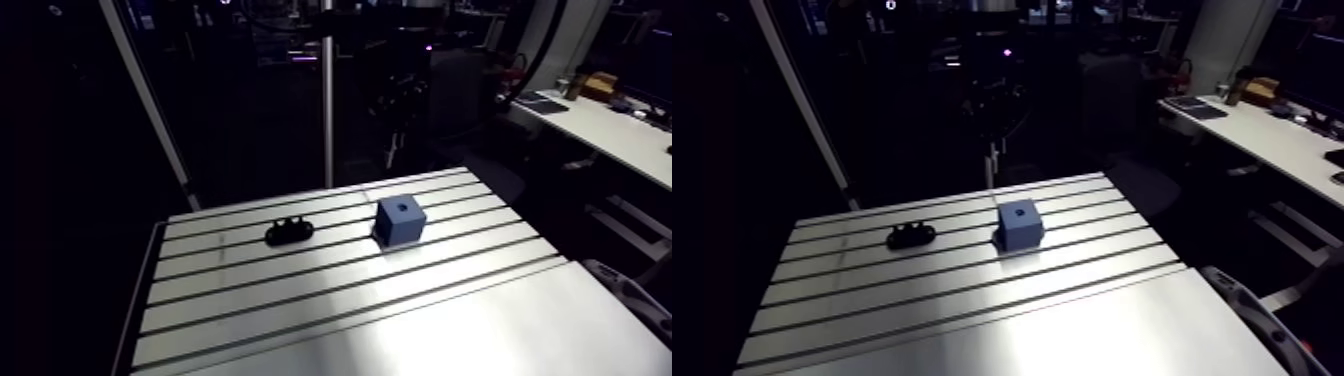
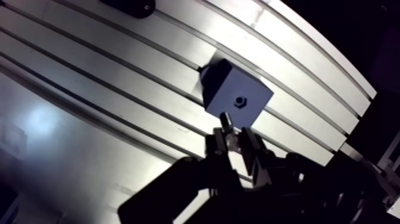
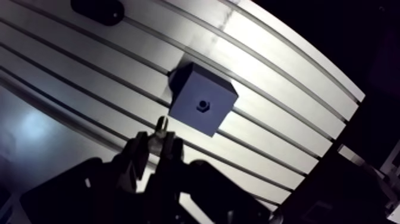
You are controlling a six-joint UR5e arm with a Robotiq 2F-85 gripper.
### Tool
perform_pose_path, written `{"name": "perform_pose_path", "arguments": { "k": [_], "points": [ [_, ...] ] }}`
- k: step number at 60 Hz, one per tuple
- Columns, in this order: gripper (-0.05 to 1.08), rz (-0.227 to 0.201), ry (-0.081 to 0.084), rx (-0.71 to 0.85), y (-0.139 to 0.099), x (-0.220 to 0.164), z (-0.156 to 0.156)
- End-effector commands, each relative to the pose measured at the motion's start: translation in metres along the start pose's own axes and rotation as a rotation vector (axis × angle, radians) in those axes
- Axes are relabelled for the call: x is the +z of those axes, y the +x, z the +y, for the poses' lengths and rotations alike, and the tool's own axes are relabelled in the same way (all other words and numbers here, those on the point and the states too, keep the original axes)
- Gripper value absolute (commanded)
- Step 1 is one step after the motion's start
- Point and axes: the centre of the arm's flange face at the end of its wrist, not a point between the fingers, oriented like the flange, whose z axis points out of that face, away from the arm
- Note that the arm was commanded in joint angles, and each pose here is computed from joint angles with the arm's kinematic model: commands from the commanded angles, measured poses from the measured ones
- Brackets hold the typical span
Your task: Pick up the M10 bolt and insert it into the hex recess until seated.
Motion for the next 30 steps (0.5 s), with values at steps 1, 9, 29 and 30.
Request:
{"name": "perform_pose_path", "arguments": {
  "k": [1, 9, 29, 30],
  "points": [
    [1.03, -0.019, -0.006, -0.006, -0.001, 0.008, 0.008],
    [1.03, -0.034, -0.004, 0.011, -0.009, 0.014, 0.017],
    [1.03, -0.058, 0.026, 0.042, -0.025, 0.036, 0.035],
    [1.03, -0.058, 0.026, 0.042, -0.025, 0.036, 0.035]
  ]
}}
